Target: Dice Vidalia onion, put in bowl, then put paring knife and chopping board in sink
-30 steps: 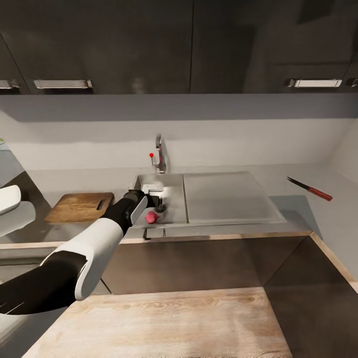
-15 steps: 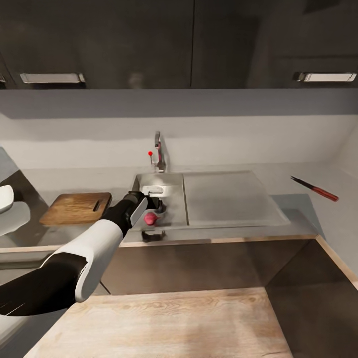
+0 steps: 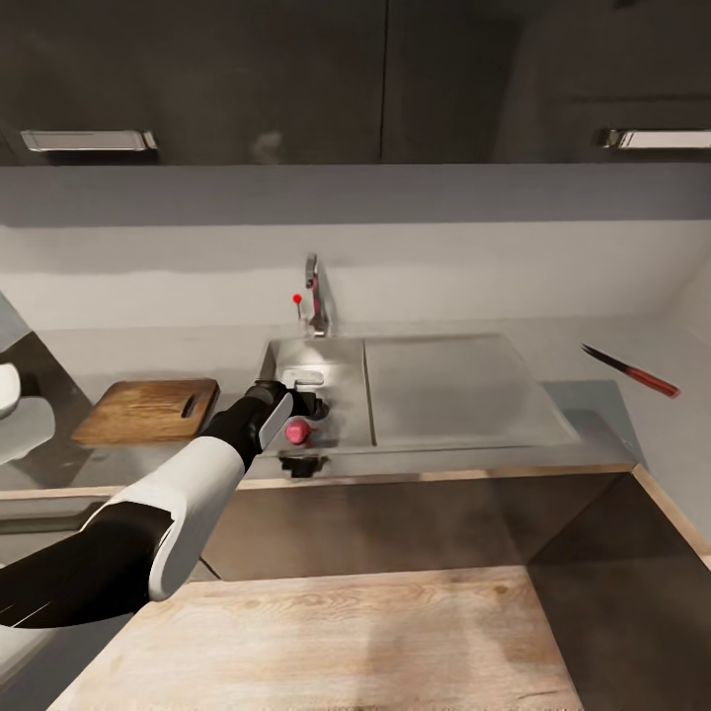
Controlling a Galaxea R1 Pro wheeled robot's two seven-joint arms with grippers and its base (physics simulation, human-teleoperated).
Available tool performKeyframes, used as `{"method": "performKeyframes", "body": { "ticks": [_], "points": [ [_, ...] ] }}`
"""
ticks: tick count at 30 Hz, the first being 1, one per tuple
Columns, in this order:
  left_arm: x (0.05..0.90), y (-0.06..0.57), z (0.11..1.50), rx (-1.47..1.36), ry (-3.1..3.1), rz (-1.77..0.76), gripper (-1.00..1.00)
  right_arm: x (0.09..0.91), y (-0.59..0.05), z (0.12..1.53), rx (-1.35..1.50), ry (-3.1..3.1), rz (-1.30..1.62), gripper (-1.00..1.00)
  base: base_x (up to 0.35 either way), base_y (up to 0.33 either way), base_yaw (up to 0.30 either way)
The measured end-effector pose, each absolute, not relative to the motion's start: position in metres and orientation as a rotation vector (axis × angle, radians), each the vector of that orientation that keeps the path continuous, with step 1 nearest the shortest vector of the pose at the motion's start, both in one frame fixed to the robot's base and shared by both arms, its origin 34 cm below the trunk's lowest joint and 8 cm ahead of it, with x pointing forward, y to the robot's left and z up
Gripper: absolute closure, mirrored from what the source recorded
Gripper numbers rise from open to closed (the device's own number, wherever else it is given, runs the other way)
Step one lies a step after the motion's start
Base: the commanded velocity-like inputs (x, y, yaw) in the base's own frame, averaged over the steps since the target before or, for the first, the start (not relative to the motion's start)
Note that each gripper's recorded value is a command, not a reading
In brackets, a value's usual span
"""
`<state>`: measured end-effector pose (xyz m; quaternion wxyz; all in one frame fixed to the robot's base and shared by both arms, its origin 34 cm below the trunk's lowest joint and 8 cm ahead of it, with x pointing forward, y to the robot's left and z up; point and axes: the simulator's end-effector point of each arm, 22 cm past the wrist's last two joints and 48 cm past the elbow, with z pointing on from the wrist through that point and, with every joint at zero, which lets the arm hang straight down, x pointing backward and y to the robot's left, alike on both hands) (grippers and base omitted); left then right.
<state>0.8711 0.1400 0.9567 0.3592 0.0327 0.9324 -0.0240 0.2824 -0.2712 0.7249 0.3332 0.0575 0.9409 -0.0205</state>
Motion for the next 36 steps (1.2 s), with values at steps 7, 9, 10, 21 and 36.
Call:
{"method": "performKeyframes", "body": {
  "ticks": [7, 9, 10, 21, 36],
  "points": [
    [0.868, 0.14, 0.945, 0.084, 2.422, -0.062, -1.0, 0.279, -0.271, 0.723, 0.15, 2.469, -0.054, -1.0, 0.201, 0.0, 0.0],
    [0.866, 0.14, 0.939, 0.084, 2.43, -0.063, -1.0, 0.278, -0.271, 0.722, 0.15, 2.472, -0.055, -1.0, 0.052, 0.0, 0.0],
    [0.866, 0.14, 0.937, 0.084, 2.432, -0.063, -1.0, 0.278, -0.271, 0.722, 0.15, 2.473, -0.055, -1.0, 0.029, 0.0, 0.0],
    [0.863, 0.141, 0.922, 0.083, 2.452, -0.064, -1.0, 0.273, -0.271, 0.719, 0.15, 2.491, -0.057, -1.0, 0.006, 0.0, 0.0],
    [0.861, 0.141, 0.903, 0.083, 2.478, -0.064, -1.0, 0.266, -0.271, 0.715, 0.151, 2.515, -0.059, -1.0, 0.0, 0.036, 0.0]
  ]
}}
